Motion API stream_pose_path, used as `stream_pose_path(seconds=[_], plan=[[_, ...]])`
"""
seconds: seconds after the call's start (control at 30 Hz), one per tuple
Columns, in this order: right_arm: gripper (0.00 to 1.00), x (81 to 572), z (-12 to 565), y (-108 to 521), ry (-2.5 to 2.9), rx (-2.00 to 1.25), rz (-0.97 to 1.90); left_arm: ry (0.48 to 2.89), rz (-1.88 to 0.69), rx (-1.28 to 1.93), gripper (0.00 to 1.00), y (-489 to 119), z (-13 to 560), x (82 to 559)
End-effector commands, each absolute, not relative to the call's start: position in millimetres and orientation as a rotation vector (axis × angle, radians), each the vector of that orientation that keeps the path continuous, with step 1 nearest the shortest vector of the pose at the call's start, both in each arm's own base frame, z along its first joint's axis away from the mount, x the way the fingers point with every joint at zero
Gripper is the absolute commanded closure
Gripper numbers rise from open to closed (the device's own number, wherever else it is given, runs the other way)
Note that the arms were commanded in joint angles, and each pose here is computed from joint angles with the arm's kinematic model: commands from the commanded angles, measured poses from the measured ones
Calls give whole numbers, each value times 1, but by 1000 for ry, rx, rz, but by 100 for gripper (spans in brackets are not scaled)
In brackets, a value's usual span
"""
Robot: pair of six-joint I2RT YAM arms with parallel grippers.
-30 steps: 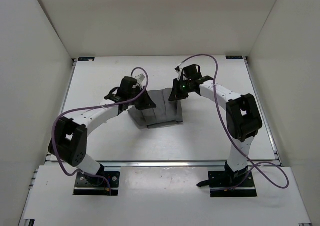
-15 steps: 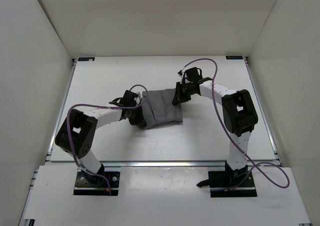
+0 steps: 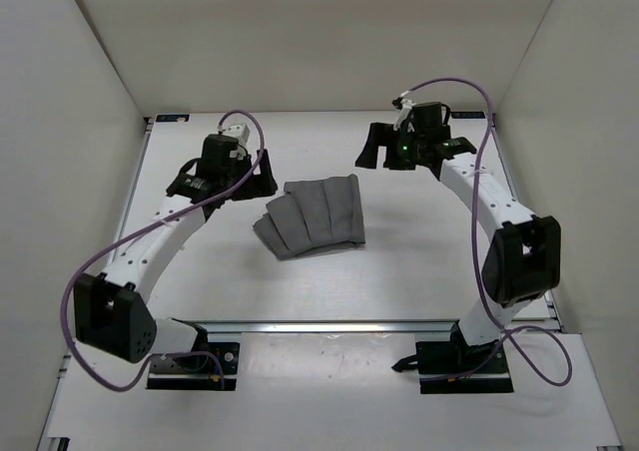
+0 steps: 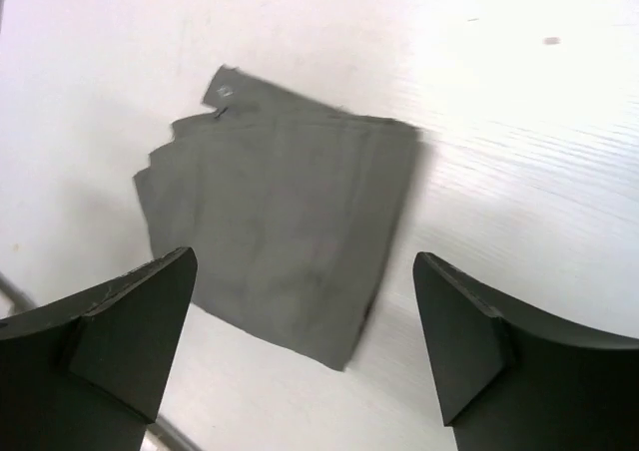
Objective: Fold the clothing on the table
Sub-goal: Fold the skirt
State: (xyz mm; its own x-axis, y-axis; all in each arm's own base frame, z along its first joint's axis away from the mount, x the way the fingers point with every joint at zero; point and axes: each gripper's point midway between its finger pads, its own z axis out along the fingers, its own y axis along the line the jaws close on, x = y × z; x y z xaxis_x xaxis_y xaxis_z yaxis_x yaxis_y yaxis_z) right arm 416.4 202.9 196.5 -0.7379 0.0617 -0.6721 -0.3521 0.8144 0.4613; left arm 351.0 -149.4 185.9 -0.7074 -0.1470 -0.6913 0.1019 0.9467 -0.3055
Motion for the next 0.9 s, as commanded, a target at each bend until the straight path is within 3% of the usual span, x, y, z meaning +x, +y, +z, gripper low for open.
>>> stream_pose_path(seconds=[0.0, 0.07, 0.17, 0.53, 0.87], plan=[[11, 406, 179, 169, 2382, -155, 566, 2357, -150, 31, 1, -110, 192, 329], [2, 392, 170, 155, 2451, -133, 448, 2337, -108, 17, 1, -98, 199, 324], [1, 373, 156, 140, 2523, -130, 344, 2334, -100, -17, 2, -88, 202, 312], [1, 332, 166, 135, 2365, -40, 566, 2417, -131, -40, 1, -74, 170, 263], [1, 326, 171, 125, 2323, -59, 537, 2466, -127, -72, 1, -69, 151, 247]])
